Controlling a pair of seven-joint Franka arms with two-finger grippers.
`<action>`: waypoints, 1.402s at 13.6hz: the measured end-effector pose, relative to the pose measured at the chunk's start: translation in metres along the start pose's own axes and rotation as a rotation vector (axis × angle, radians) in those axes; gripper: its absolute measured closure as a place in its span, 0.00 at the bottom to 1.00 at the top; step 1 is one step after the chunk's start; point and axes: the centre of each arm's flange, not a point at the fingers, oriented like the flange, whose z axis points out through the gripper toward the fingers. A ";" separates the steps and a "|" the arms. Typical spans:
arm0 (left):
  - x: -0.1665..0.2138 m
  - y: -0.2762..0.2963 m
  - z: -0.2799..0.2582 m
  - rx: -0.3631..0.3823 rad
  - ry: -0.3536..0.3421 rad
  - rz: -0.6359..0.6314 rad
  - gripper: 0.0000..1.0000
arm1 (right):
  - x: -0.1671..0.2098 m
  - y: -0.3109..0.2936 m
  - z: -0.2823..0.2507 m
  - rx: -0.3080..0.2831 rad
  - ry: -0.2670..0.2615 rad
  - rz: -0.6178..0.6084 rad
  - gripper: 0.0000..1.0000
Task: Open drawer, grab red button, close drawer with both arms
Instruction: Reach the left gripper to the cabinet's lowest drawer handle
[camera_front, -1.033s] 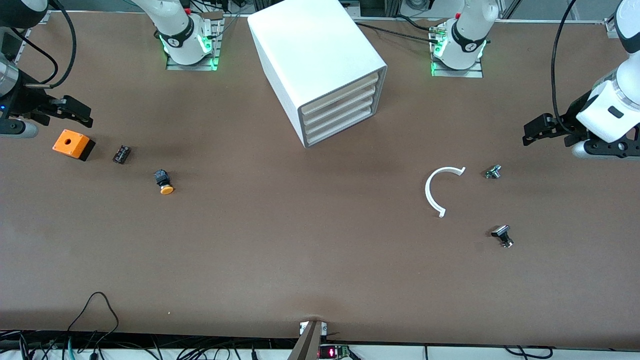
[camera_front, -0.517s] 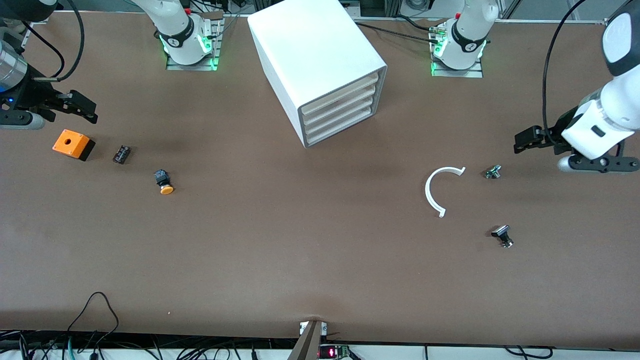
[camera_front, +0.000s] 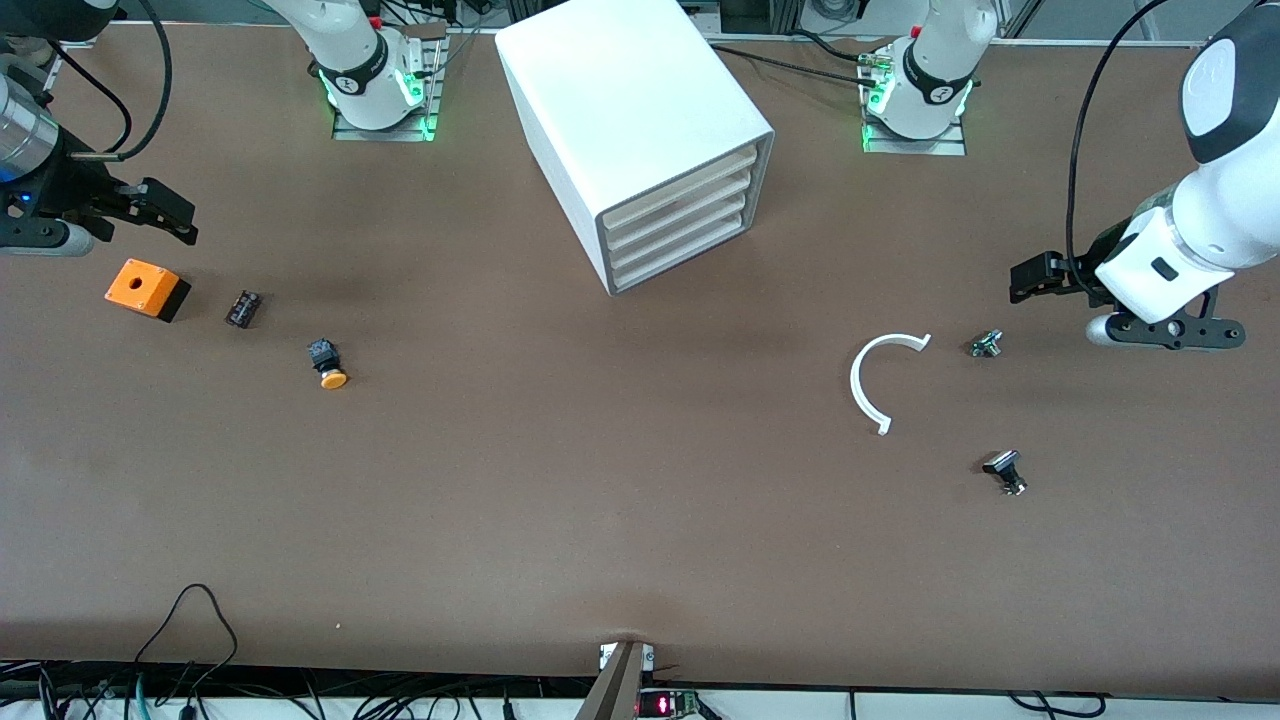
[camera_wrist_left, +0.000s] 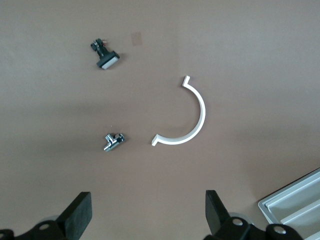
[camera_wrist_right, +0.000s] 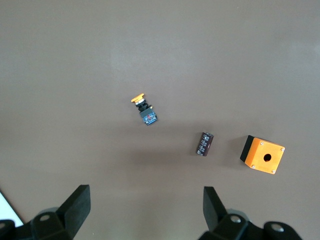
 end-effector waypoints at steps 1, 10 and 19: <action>-0.001 0.001 0.007 -0.002 -0.017 0.003 0.00 | 0.000 0.000 0.000 0.000 0.000 0.000 0.00; -0.020 0.065 0.132 -0.220 -0.291 0.153 0.00 | 0.001 -0.001 0.003 0.000 -0.007 -0.001 0.00; -0.045 0.113 0.220 -0.464 -0.460 0.280 0.00 | 0.013 -0.004 0.021 -0.003 -0.028 -0.005 0.00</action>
